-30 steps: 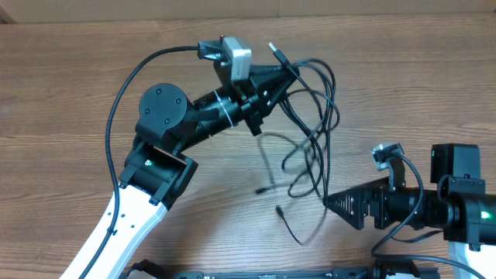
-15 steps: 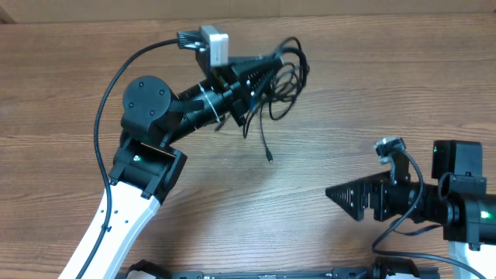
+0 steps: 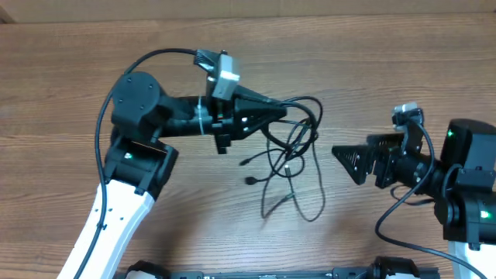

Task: Untangle cables

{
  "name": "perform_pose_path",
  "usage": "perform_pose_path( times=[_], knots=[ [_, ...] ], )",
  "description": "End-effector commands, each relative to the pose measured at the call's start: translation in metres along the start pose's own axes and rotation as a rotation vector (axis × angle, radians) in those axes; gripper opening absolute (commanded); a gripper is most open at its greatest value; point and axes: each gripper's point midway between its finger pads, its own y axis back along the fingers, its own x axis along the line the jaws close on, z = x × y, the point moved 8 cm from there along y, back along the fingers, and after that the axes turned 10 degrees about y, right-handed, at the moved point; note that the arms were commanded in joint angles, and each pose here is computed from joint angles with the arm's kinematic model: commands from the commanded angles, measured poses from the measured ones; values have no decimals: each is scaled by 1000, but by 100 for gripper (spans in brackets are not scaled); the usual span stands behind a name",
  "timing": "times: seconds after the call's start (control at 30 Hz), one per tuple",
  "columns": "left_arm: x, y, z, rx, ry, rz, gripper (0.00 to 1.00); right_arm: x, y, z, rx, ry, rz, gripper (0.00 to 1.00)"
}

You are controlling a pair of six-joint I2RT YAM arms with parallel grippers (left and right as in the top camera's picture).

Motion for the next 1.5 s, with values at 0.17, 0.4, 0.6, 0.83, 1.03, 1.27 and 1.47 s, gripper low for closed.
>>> perform_pose_path(
  times=[0.17,0.4,0.6,0.83,1.03,1.27,1.47],
  knots=[
    [-16,4,3,59,-79,-107,4,12,2,15,-99,167,135,100],
    [-27,-5,4,58,-135,-153,4,14,-8,17,-113,251,302,100],
    [-28,-6,3,61,-132,-160,4,15,-14,19,-147,299,433,100],
    [-32,-17,1,51,-124,-165,4,13,-22,20,-138,301,455,100],
    [-37,-30,-2,37,-116,-170,4,34,-35,24,-127,408,505,100],
    [-52,-39,-10,90,-121,-265,4,25,-50,41,-139,355,405,100],
    [-67,-42,-15,139,-166,-370,4,-7,-85,52,-103,144,305,100]
  ],
)
